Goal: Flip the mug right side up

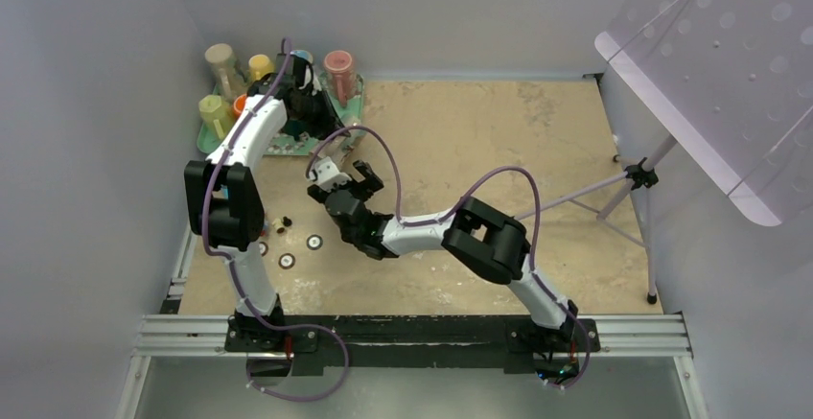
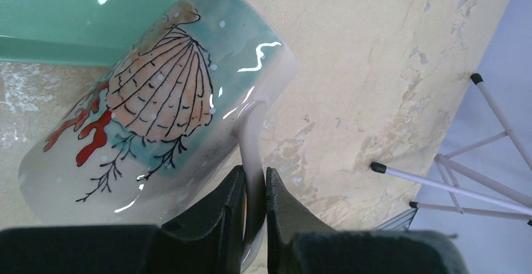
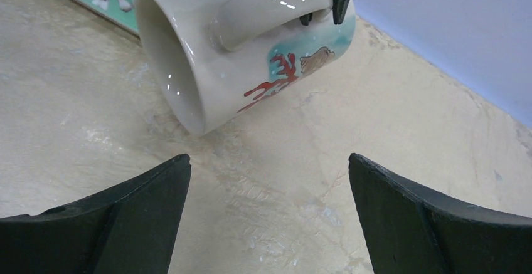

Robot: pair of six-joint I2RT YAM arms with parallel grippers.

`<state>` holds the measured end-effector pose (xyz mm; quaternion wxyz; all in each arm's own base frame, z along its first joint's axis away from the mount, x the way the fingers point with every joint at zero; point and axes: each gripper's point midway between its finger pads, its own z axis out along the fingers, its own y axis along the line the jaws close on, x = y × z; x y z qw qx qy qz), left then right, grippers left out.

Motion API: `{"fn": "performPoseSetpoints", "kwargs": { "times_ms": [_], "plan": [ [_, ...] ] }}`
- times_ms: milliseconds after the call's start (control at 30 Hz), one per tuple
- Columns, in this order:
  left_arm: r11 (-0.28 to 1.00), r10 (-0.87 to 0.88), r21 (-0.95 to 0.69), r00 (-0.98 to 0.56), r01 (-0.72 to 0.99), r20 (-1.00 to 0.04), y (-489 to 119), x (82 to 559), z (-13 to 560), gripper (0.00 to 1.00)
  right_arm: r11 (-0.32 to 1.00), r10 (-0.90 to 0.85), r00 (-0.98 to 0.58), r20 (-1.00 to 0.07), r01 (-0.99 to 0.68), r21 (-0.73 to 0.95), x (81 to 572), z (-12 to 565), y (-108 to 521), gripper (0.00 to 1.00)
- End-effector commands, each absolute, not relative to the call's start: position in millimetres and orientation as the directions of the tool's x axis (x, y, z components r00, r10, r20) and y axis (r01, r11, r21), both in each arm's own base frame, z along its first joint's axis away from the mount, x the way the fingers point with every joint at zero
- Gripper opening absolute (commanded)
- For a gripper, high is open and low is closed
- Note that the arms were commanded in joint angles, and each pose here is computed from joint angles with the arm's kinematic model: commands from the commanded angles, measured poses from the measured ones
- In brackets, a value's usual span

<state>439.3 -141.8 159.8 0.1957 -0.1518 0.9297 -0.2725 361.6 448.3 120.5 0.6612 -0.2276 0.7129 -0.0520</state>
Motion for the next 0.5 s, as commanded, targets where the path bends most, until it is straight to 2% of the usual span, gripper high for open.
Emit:
{"fn": "performPoseSetpoints", "kwargs": {
  "times_ms": [0, 300, 467],
  "plan": [
    [0.743, -0.418, -0.664, -0.835, -0.087, -0.358, -155, 460, 212, 0.00, 0.946, -0.280, 0.061, -0.958, -0.152, -0.287, 370, 179, 448, 0.99],
    [0.696, -0.437, -0.713, -0.837, -0.084, -0.328, -162, 457, 226, 0.00, 0.910, -0.407, 0.067, -0.911, -0.052, -0.411, 387, 155, 455, 0.98],
    [0.676, -0.450, -0.730, -0.840, -0.098, -0.304, -163, 451, 232, 0.00, 0.904, -0.426, 0.080, -0.901, 0.052, -0.423, 390, 157, 432, 0.92]
  ]
}}
